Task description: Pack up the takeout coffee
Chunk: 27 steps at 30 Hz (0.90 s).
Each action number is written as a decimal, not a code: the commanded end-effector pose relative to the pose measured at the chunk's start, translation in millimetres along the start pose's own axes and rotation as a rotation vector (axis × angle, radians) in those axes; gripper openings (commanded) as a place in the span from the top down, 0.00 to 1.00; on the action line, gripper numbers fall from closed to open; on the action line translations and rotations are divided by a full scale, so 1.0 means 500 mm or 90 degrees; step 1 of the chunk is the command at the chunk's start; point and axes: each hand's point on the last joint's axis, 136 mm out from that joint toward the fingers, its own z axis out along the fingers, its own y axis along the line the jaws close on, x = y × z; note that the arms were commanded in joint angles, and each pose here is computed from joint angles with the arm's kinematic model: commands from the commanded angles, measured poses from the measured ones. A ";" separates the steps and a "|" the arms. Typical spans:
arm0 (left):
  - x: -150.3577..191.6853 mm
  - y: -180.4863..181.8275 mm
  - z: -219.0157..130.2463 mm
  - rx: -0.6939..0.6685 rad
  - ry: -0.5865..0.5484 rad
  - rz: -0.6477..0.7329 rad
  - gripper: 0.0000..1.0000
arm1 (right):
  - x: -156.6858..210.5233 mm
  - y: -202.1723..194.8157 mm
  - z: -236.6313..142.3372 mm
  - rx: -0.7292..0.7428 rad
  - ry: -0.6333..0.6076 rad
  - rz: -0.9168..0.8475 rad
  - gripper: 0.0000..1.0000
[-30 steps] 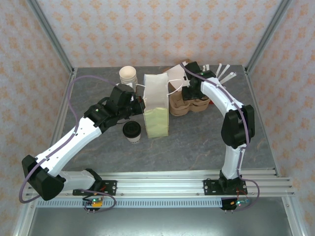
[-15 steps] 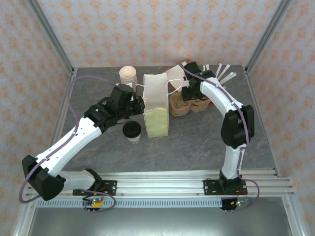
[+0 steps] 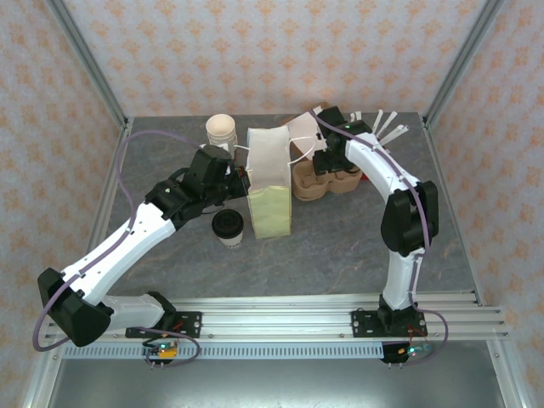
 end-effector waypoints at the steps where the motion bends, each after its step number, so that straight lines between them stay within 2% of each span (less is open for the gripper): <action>1: 0.013 0.019 -0.010 -0.022 0.003 0.021 1.00 | 0.011 0.002 0.014 0.008 0.028 -0.015 0.42; 13: 0.014 0.021 -0.011 -0.024 0.003 0.022 1.00 | 0.014 0.008 0.026 -0.001 0.038 -0.015 0.52; 27: 0.015 0.024 -0.012 -0.025 0.002 0.022 1.00 | 0.008 0.009 0.010 -0.003 0.028 -0.016 0.60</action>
